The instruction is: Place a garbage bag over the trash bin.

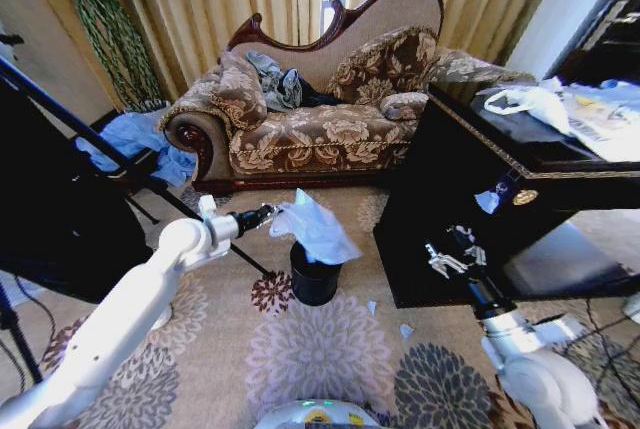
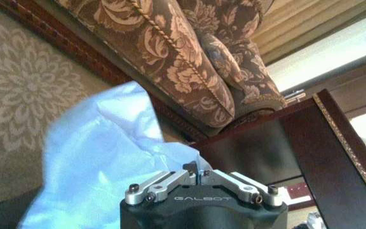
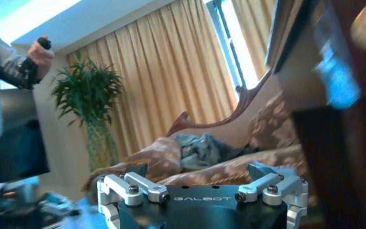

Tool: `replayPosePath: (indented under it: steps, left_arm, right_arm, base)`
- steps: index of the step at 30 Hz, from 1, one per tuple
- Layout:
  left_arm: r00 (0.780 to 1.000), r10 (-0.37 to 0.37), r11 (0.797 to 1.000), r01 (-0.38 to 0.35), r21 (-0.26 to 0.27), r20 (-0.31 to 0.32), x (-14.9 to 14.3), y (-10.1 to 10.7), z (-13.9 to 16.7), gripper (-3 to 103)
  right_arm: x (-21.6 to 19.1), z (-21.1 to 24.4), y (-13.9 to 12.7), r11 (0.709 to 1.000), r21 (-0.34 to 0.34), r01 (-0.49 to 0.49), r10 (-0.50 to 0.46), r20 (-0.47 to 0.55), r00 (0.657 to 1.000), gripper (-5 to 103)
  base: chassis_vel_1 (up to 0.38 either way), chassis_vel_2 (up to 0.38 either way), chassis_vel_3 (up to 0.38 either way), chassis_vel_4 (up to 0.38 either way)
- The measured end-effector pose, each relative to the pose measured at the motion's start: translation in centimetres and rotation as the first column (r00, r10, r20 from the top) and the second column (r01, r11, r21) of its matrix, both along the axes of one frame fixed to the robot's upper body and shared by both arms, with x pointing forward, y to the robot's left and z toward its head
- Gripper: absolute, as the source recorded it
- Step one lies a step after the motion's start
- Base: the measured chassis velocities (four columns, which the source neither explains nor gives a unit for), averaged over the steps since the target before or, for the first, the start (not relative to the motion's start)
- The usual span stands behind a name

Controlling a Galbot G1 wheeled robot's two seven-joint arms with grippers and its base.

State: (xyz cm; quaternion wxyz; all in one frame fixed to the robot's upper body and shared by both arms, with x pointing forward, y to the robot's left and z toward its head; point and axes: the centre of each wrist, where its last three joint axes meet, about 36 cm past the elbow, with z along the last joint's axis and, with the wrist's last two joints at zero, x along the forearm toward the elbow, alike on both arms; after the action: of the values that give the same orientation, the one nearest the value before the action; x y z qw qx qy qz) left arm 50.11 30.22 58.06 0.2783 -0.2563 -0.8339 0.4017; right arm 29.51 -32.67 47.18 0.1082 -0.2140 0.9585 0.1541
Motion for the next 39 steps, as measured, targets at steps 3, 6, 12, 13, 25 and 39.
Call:
replayPosePath:
  steps: [3,6,12,13,25,39]
  left_arm:
    - [1.0,0.003,1.0,-0.002,0.012,-0.015,1.1,-0.3,0.1,0]
    - [0.999,-0.004,1.0,0.005,0.031,-0.038,1.9,-1.2,-0.4,0]
    - [0.998,-0.009,0.999,0.012,0.052,-0.056,3.5,-2.9,-0.3,0]
    - [0.998,-0.009,0.999,0.012,0.052,-0.056,3.5,-2.9,-0.3,0]
    - [0.999,-0.054,0.998,0.054,0.044,0.0,3.3,-3.7,5.9,0]
    - [0.991,-0.134,0.988,0.132,0.08,0.018,2.8,-5.8,7.9,0]
  right_arm:
    - [-0.3,-1.8,2.9,0.997,0.058,-0.058,0.062,-0.067,0.996,100]
    - [-1.0,-3.7,5.1,0.99,0.107,-0.094,0.108,-0.132,0.985,100]
    - [-1.2,-7.3,9.6,0.97,0.159,-0.182,0.213,-0.204,0.956,95]
    - [-1.2,-7.3,9.6,0.97,0.159,-0.182,0.213,-0.204,0.956,95]
    - [2.8,-8.9,15.7,0.946,0.175,-0.273,0.302,-0.172,0.938,61]
    - [8.5,-9.7,17.6,0.966,0.107,-0.237,0.247,-0.092,0.965,25]
  base:
    - [0.0,0.0,0.0,0.0]
    - [0.0,0.0,0.0,0.0]
    - [0.0,0.0,0.0,0.0]
    - [0.0,0.0,0.0,0.0]
    - [0.0,0.0,0.0,0.0]
    - [0.0,0.0,0.0,0.0]
